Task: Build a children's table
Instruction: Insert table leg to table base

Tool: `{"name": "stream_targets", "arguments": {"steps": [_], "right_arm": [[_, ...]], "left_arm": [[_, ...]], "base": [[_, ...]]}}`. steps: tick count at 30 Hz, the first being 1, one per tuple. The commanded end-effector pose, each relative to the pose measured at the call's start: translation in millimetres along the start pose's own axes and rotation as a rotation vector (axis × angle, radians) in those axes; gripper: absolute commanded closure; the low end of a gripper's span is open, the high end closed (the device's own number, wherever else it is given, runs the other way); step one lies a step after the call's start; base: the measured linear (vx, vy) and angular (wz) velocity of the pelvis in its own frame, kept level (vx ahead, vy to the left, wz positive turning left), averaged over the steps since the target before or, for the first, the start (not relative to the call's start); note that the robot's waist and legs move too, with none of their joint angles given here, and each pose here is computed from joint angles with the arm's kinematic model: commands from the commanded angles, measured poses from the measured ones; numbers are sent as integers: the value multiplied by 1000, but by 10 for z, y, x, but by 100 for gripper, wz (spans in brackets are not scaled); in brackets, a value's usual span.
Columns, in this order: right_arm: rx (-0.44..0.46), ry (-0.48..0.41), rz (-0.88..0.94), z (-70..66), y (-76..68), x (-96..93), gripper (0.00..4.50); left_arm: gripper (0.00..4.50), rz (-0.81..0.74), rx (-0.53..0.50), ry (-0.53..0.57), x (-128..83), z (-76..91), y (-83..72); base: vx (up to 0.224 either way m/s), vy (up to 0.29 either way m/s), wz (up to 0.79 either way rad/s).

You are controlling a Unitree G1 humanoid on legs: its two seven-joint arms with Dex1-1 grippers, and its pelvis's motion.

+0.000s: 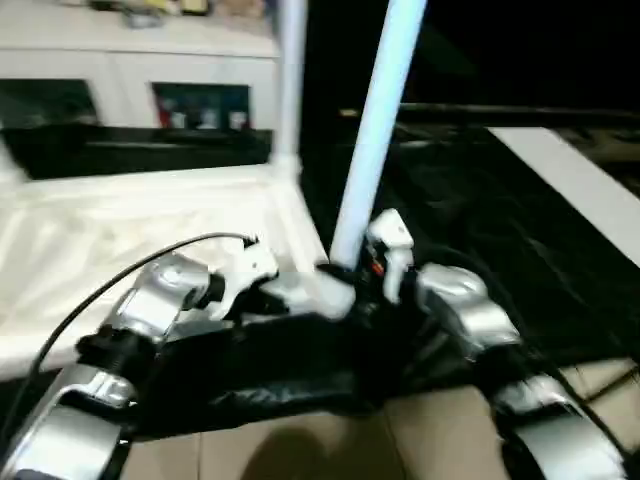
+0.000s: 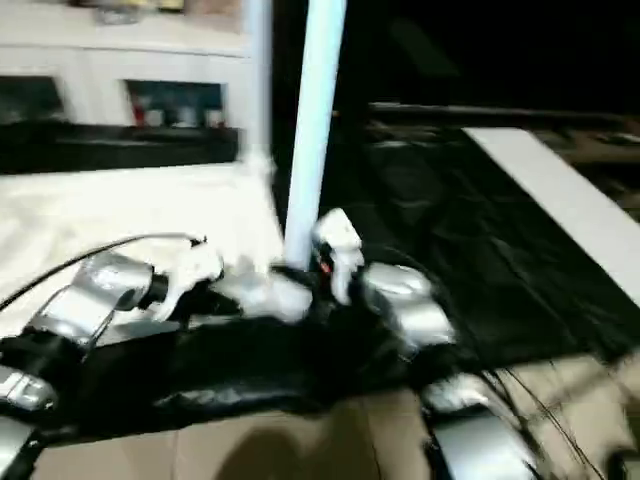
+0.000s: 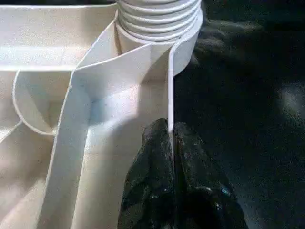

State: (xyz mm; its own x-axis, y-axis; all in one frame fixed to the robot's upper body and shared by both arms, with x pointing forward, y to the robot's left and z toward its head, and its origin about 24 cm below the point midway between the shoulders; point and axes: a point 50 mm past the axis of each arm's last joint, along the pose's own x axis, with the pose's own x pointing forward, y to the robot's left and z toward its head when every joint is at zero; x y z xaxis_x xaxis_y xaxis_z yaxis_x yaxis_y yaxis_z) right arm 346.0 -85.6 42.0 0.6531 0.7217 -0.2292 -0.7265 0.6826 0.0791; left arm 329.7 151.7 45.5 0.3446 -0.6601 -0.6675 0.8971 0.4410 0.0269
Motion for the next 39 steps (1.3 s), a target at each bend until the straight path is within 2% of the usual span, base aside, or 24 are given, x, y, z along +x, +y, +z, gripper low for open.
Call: {"name": "stream_targets", "arguments": {"steps": [1,4,13,24,28,31,33,37,39], "right_arm": [[89,249,-247,-590,-198,-247,265],[121,225,-368,-545,-196,-150,265],[136,225,-420,-496,-131,-17,265],[116,211,-355,-430,-40,94,265],[98,197,-316,-391,-20,121,265],[117,143,-251,-305,-15,144,265],[127,107,-231,-238,-31,151,209],[127,20,-161,-42,-81,154,187],[108,0,-131,22,-98,148,152]], "left_arm": [[450,109,-76,29,-13,21,51],[450,162,-99,39,43,90,3],[450,250,-100,55,41,177,-52],[450,311,-99,66,-12,169,-24],[450,286,-54,43,-17,182,-33],[450,265,-13,24,-26,191,-33],[450,255,0,12,-30,185,-24],[450,226,60,1,-71,159,2],[450,216,71,-6,-86,154,11]], "base": [[-110,14,-2],[2,-18,0],[35,-9,-14],[1,-10,-1],[0,0,0],[0,0,0],[0,0,0],[0,0,0],[0,0,0]]}}
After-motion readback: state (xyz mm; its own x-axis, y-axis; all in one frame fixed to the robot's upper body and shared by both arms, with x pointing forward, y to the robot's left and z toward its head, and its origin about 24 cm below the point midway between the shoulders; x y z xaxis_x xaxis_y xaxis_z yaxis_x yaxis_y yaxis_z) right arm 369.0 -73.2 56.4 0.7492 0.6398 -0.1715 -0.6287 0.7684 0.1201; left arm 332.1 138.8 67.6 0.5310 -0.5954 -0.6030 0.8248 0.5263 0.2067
